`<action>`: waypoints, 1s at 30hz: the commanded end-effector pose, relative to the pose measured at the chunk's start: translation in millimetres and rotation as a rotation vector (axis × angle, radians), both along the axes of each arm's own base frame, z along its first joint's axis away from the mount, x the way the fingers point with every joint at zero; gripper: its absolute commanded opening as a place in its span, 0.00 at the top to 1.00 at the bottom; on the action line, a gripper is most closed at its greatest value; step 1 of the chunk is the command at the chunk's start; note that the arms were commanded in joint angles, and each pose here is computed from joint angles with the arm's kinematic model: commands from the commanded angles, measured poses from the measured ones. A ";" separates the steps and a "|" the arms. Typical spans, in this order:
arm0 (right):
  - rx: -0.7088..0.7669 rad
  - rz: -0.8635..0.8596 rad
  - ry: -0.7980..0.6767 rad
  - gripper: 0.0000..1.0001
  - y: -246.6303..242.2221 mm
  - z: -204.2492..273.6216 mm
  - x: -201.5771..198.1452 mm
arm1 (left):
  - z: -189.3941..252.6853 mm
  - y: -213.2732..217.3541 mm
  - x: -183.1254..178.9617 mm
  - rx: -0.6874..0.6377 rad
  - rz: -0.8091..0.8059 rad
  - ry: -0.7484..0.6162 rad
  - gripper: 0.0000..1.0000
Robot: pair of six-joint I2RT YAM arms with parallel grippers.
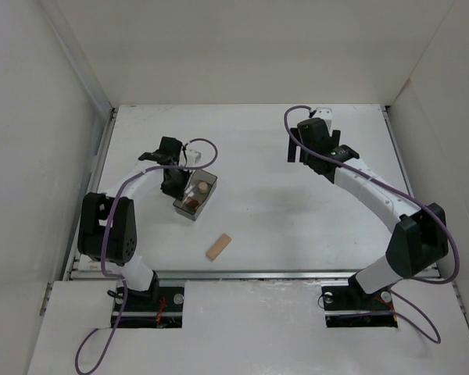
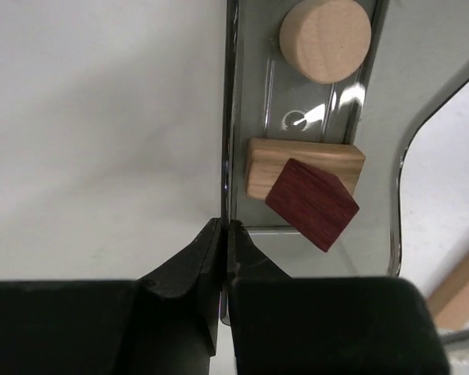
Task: Build the wood block tower
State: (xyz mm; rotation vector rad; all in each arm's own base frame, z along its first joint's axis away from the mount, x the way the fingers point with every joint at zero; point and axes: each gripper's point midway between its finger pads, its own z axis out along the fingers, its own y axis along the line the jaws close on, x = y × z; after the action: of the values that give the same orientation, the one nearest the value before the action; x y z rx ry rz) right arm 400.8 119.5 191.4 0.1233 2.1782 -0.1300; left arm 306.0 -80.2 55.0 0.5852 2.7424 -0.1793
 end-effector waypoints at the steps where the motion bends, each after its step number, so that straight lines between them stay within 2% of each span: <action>1: -0.005 -0.018 -0.060 0.00 -1.4 20.9 2.7 | 43.4 16.1 46.4 0.145 0.071 -0.210 1.00; 2: -0.005 -0.018 -0.060 0.00 -1.4 20.9 2.7 | 57.7 31.0 56.8 0.249 0.116 -0.281 1.00; 3: -0.005 -0.018 -0.060 0.00 -1.4 20.9 2.7 | 72.7 33.5 69.4 0.299 0.130 -0.361 1.00; 4: -0.010 -0.025 -0.063 0.00 -2.9 21.4 2.9 | 84.0 36.7 74.3 0.367 0.121 -0.413 1.00; 5: -0.010 -0.025 -0.063 0.00 -2.9 21.4 2.9 | 97.9 40.0 77.2 0.490 0.132 -0.477 1.00; 6: -0.010 -0.025 -0.063 0.00 -2.9 21.4 2.9 | 109.7 37.5 84.7 0.535 0.138 -0.540 1.00; 7: -0.020 -0.033 -0.058 0.00 -5.5 20.5 1.6 | 114.8 37.0 82.1 0.660 0.112 -0.568 1.00; 8: -0.020 -0.033 -0.058 0.00 -5.5 20.5 1.6 | 112.8 26.5 82.7 0.665 0.064 -0.585 1.00; 9: -0.025 -0.040 -0.061 0.00 -7.0 20.9 1.7 | 116.9 32.9 79.7 0.777 0.075 -0.608 1.00; 10: -0.025 -0.040 -0.061 0.00 -7.0 20.9 1.7 | 110.7 30.3 77.0 0.823 0.063 -0.640 1.00; 12: -0.035 -0.047 -0.055 0.00 -9.2 17.7 0.5 | 97.8 16.2 68.3 0.929 -0.012 -0.651 1.00; 14: -0.035 -0.038 -0.055 0.00 -5.6 17.7 -0.6 | 74.6 5.7 58.7 0.974 -0.103 -0.624 1.00; 18: -0.045 -0.046 -0.050 0.00 -9.2 16.7 -4.0 | 51.4 -29.7 37.8 0.915 -0.231 -0.591 0.99; 19: -0.051 -0.054 -0.053 0.00 -11.0 17.3 -3.9 | 45.9 -45.1 32.3 0.868 -0.278 -0.584 0.93; 20: -0.040 -0.059 -0.063 0.00 -11.1 20.8 -4.6 | 44.1 -49.5 27.4 0.853 -0.305 -0.558 0.81; 21: -0.045 -0.059 -0.054 0.00 -11.9 16.5 -6.2 | 40.4 -60.8 22.3 0.780 -0.318 -0.541 0.72; 22: -0.045 -0.059 -0.054 0.00 -11.9 16.5 -6.2 | 42.2 -59.9 20.5 0.779 -0.309 -0.529 0.65; 23: -0.045 -0.059 -0.054 0.00 -11.9 16.5 -6.2 | 40.9 -67.8 16.4 0.714 -0.329 -0.504 0.58; 24: -0.050 -0.059 -0.045 0.00 -12.8 12.2 -7.8 | 45.3 -70.4 12.4 0.689 -0.345 -0.477 0.47; 27: -0.051 -0.066 -0.055 0.00 -14.7 16.2 -8.5 | 64.8 -84.7 5.7 0.561 -0.349 -0.473 0.34; 28: -0.055 -0.066 -0.047 0.00 -15.4 12.5 -9.9 | 71.8 -88.3 5.1 0.531 -0.352 -0.481 0.24; 30: -0.043 -0.064 -0.046 0.00 -13.5 11.9 -9.9 | 85.8 -92.0 8.4 0.436 -0.341 -0.484 0.15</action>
State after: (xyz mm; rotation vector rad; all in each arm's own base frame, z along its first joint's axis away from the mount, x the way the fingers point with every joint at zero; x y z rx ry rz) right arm 394.5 106.8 189.2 0.1418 2.1645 -0.2256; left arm 318.0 -159.4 102.0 1.1315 2.1826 0.6640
